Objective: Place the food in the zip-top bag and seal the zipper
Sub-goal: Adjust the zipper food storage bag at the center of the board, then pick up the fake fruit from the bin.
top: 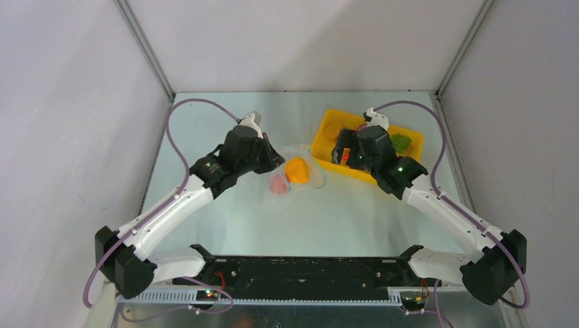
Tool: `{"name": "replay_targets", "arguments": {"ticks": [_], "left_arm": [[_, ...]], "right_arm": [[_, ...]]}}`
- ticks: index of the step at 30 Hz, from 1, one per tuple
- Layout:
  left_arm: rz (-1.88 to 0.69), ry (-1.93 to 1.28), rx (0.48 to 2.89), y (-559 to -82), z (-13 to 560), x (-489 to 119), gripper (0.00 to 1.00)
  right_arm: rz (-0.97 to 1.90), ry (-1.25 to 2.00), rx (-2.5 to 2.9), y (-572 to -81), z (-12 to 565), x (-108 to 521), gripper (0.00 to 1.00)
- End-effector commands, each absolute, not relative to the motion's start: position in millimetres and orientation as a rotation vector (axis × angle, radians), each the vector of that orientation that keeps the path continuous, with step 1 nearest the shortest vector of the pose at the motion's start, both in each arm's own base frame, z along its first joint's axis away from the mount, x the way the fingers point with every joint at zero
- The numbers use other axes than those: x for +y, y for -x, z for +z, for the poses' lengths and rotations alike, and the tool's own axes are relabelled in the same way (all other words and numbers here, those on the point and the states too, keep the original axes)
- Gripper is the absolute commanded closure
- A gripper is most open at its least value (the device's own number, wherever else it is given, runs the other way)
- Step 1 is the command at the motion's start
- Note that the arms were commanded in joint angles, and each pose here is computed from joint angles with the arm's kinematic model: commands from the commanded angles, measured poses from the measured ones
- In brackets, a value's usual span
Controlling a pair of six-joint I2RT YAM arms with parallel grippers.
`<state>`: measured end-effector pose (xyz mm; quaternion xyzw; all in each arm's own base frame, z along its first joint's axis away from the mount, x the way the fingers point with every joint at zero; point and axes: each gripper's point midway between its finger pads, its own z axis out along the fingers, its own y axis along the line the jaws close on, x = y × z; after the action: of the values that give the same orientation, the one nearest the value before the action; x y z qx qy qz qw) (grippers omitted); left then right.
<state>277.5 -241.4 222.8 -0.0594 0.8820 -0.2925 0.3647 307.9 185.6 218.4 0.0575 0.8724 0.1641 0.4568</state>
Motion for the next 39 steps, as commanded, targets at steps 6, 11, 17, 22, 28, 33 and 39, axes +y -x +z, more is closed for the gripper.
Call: {"name": "replay_targets", "arguments": {"ticks": [6,11,17,22,28,33,39], "left_arm": [[-0.995,0.227,2.261,-257,208,-258,1.00],[-0.859,0.276,2.343,-255,176,-241,1.00],[-0.811,0.239,2.335,-257,179,-236,1.00],[-0.787,0.201,2.324,-260,185,-234,1.00],[-0.717,0.182,2.322,-265,186,-227,1.00],[-0.708,0.146,2.332,-265,185,-228,1.00],[-0.696,0.121,2.328,-266,186,-228,1.00]], "right_arm": [[0.324,-0.220,2.134,-310,217,157,0.01],[0.296,-0.260,2.168,-318,205,147,0.01],[0.318,-0.205,2.158,-341,200,147,0.00],[0.328,-0.046,2.120,-381,189,151,0.01],[0.293,-0.055,2.230,-428,152,150,0.03],[0.261,-0.116,2.276,-461,122,156,0.04],[0.210,-0.144,2.304,-483,98,155,0.04]]}}
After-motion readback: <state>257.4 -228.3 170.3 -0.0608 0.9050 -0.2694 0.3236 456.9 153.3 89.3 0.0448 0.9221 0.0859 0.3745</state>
